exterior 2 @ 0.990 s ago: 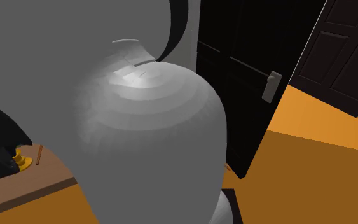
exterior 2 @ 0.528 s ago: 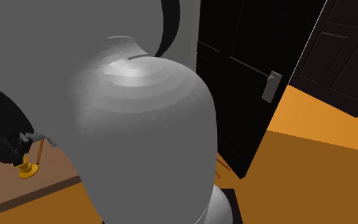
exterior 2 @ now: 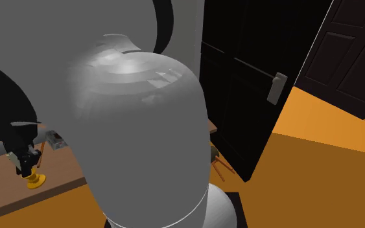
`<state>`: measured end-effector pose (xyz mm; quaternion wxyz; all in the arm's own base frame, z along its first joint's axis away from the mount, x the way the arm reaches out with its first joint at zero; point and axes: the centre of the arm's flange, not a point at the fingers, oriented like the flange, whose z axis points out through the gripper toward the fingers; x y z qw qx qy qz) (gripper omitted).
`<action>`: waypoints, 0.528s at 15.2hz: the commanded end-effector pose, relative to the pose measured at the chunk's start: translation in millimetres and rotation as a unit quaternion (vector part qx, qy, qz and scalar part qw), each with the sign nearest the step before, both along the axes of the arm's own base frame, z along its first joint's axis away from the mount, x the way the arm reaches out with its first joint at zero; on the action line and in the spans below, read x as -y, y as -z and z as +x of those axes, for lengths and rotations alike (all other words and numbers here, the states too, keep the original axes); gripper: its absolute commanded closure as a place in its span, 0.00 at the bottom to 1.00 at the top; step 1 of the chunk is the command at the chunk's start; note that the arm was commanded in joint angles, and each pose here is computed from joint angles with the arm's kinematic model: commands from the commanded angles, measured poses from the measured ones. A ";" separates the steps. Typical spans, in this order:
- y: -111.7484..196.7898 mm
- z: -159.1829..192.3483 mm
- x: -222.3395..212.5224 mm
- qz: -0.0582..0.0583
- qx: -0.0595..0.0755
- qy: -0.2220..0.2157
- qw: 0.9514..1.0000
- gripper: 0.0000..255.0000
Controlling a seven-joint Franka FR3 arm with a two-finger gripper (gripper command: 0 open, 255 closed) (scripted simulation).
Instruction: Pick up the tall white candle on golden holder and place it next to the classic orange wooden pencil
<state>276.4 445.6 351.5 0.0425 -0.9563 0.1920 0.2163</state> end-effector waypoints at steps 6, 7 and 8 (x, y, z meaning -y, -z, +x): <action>25.5 0.7 -0.3 0.000 0.000 0.000 1.000 1.00; 25.5 0.7 -0.3 0.000 0.000 0.000 1.000 1.00; 25.5 0.7 -0.3 0.000 0.000 0.000 1.000 1.00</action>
